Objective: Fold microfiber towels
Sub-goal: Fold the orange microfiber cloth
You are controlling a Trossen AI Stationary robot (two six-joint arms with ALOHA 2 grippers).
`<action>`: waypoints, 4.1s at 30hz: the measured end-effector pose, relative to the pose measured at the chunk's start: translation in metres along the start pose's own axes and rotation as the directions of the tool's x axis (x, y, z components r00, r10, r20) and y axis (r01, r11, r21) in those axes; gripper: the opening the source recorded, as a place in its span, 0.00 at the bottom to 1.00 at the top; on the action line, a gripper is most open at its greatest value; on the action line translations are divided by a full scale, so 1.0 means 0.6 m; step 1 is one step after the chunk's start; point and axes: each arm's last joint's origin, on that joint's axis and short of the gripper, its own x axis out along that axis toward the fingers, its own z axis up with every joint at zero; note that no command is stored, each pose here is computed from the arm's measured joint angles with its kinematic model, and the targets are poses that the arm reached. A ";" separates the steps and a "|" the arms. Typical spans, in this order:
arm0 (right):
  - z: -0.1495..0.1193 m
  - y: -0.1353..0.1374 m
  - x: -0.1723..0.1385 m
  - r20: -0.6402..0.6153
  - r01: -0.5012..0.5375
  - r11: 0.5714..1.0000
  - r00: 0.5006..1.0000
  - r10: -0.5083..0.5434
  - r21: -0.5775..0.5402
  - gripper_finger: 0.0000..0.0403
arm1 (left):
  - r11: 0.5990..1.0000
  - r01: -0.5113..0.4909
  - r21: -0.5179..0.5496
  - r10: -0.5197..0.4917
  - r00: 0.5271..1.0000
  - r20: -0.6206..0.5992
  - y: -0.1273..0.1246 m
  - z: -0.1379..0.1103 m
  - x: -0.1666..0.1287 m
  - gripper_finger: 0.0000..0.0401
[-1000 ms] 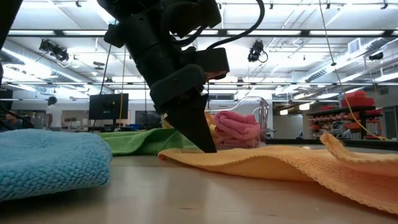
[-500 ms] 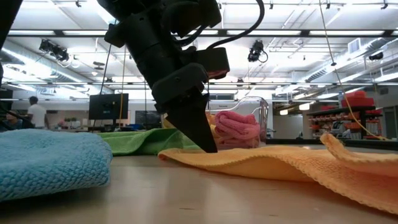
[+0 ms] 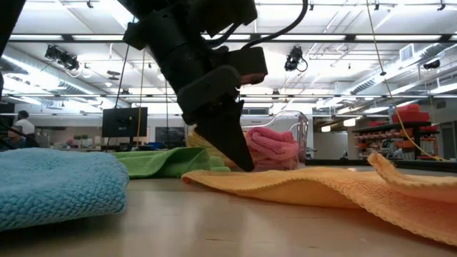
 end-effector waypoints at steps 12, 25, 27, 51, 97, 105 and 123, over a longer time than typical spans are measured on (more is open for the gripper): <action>0.000 -0.001 0.000 -0.007 -0.001 1.000 1.000 0.001 -0.007 0.09 | 0.993 0.113 0.021 -0.114 0.988 0.103 -0.052 0.039 -0.026 0.45; 0.010 -0.014 0.002 -0.027 -0.003 1.000 1.000 0.003 0.024 0.09 | 0.916 0.360 -0.178 -0.299 0.907 0.296 -0.127 0.041 -0.005 0.46; 0.010 -0.015 0.002 -0.027 -0.002 1.000 1.000 0.002 0.025 0.09 | 0.893 0.403 -0.202 -0.341 0.897 0.283 -0.138 0.035 -0.004 0.47; 0.010 -0.015 0.002 -0.021 0.003 1.000 1.000 -0.003 0.020 0.09 | 0.846 0.436 -0.307 -0.375 0.895 0.239 -0.184 0.019 0.021 0.44; 0.017 -0.008 -0.010 -0.043 -0.009 1.000 0.999 0.010 0.022 0.09 | 0.825 0.518 -0.225 -0.448 0.843 0.299 -0.193 0.020 0.037 0.02; 0.023 0.007 -0.046 -0.089 0.015 0.999 0.996 -0.019 -0.038 0.09 | 0.769 0.639 -0.003 -0.574 0.693 0.436 -0.210 0.047 0.007 0.02; 0.002 0.049 -0.074 -0.132 -0.066 0.996 0.990 0.057 -0.064 0.09 | 0.750 0.650 0.124 -0.610 0.606 0.510 -0.247 0.081 0.009 0.04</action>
